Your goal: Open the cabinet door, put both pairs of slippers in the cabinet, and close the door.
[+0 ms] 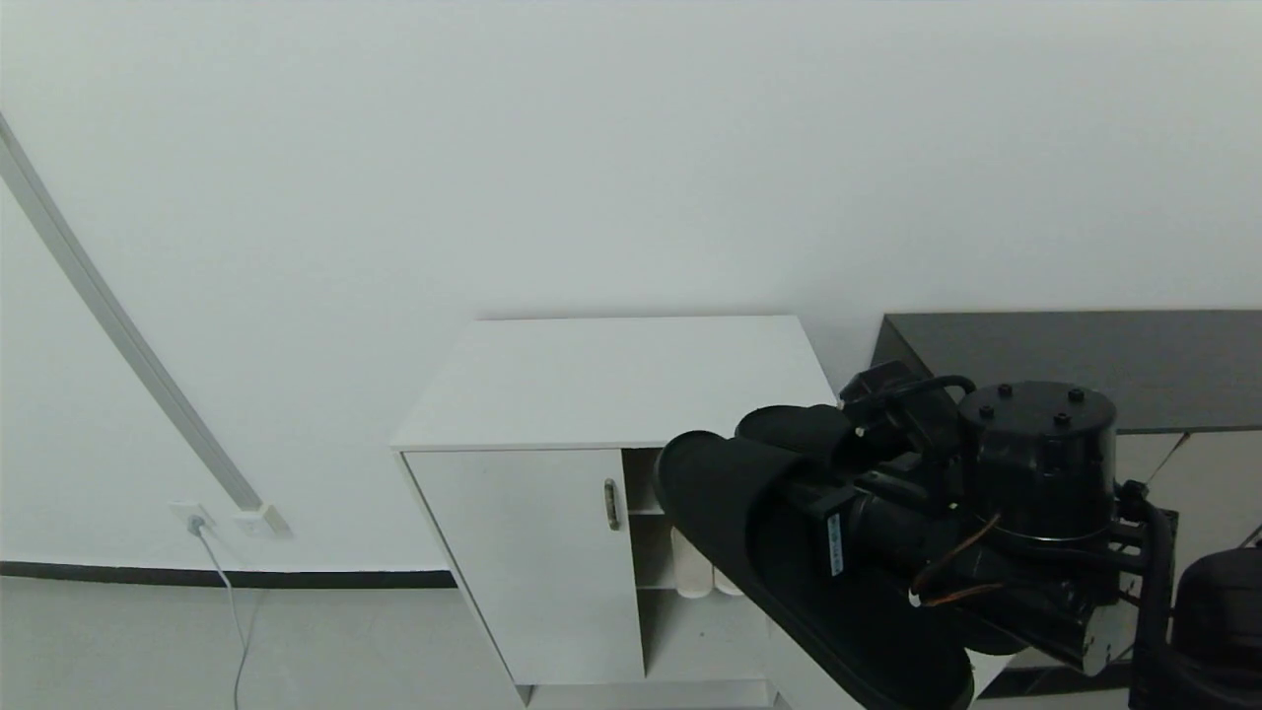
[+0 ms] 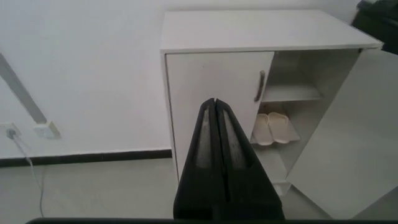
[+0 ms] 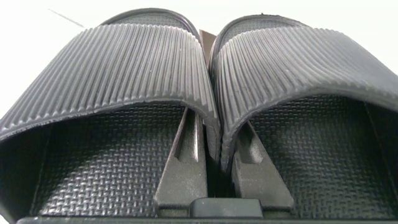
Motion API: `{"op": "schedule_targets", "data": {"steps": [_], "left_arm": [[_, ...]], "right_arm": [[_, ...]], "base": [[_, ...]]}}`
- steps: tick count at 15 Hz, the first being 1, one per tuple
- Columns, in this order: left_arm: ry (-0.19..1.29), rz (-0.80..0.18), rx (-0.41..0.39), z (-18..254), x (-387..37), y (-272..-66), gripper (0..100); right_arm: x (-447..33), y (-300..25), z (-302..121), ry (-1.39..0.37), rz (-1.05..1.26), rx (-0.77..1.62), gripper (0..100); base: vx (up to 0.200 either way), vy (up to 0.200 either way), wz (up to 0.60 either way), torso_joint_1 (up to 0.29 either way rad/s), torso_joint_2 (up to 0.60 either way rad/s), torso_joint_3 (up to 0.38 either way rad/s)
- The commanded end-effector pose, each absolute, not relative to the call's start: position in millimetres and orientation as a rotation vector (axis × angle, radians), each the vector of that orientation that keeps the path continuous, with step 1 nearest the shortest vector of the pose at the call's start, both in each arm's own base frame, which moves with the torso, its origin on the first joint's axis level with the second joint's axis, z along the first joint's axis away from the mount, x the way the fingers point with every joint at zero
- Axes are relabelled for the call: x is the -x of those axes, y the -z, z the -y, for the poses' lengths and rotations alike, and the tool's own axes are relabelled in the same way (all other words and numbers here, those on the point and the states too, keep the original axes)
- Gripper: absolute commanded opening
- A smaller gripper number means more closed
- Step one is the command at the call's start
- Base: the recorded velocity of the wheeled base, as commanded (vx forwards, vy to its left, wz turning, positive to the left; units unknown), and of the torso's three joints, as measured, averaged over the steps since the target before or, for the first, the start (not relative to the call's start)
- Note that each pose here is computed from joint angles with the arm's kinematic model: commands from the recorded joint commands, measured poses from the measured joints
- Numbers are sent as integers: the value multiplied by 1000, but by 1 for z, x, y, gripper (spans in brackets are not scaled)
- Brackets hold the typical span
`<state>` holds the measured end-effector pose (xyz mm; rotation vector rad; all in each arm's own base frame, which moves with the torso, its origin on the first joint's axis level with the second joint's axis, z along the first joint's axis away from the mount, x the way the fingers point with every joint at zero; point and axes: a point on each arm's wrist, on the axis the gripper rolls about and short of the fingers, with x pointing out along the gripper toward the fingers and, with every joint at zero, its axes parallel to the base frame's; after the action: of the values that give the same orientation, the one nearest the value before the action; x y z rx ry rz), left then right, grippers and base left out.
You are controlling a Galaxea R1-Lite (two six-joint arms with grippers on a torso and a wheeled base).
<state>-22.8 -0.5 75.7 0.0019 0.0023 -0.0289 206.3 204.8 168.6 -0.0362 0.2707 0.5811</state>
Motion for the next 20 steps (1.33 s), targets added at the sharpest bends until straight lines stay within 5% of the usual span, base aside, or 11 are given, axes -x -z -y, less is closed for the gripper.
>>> {"op": "schedule_targets", "data": {"steps": [1, 14, 20], "left_arm": [[29, -3, -1, 1, 23, -75, 0], [29, -2, -2, 1, 23, -76, 0], [29, -2, -2, 1, 23, -76, 0]], "right_arm": [[-206, -167, -207, -587, -275, 38, 0], [-206, -160, -208, -589, -275, 44, 0], [-203, -158, -209, -598, -280, 50, 0]], "base": [[0, 0, 0, 0, 0, 0], [0, 0, 0, -5, 7, 7], [0, 0, 0, -145, 328, 181]]}}
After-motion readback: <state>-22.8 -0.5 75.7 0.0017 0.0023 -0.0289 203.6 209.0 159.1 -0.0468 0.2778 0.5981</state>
